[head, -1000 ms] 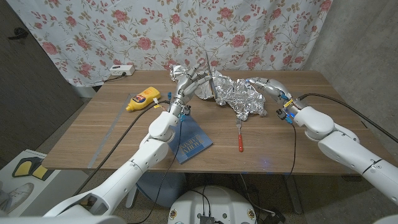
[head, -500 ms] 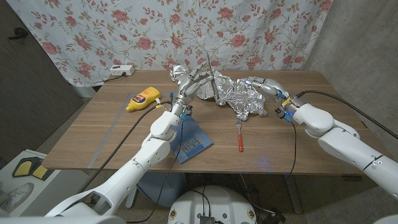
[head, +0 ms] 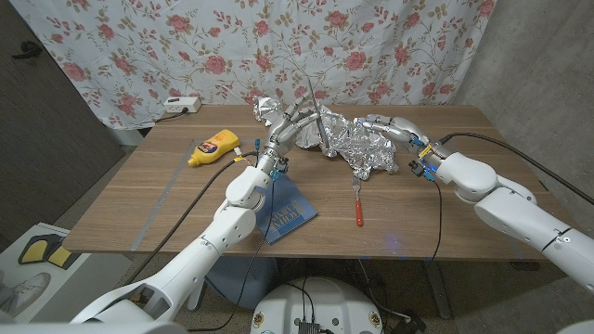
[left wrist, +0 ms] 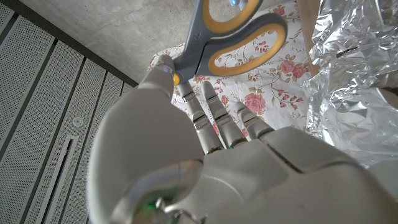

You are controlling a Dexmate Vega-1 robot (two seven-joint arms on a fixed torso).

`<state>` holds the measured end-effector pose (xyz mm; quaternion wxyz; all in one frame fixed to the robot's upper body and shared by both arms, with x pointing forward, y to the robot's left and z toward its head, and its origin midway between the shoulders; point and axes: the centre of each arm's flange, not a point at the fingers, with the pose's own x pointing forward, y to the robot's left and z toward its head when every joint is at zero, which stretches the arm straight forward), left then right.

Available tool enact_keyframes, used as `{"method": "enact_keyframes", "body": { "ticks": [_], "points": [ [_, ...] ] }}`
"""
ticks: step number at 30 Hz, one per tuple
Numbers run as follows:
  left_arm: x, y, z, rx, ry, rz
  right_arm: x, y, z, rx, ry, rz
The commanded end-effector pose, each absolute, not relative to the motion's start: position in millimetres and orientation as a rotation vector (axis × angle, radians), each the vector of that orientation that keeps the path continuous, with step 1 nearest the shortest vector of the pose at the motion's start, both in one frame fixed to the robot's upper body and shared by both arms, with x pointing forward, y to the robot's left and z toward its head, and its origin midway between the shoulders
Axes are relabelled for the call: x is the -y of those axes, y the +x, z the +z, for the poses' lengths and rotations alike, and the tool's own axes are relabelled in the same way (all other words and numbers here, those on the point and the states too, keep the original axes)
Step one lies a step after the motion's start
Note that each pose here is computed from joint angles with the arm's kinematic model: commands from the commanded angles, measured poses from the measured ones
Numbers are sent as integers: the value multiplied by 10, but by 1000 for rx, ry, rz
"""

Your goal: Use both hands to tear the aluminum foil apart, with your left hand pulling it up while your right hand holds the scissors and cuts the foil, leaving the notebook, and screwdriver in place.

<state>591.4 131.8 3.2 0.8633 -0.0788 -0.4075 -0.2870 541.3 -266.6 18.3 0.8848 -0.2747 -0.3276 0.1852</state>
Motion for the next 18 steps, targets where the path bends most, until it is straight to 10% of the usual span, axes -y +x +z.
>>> {"method": "enact_keyframes", "body": {
  "ticks": [1,18],
  "points": [
    [-1288,5944,39,843,-179,-644,2646,5431,174,679,-587,406],
    [-1256,5981,55,846,-185,-685,2642,5424,168,678,-596,430]
  ]
}}
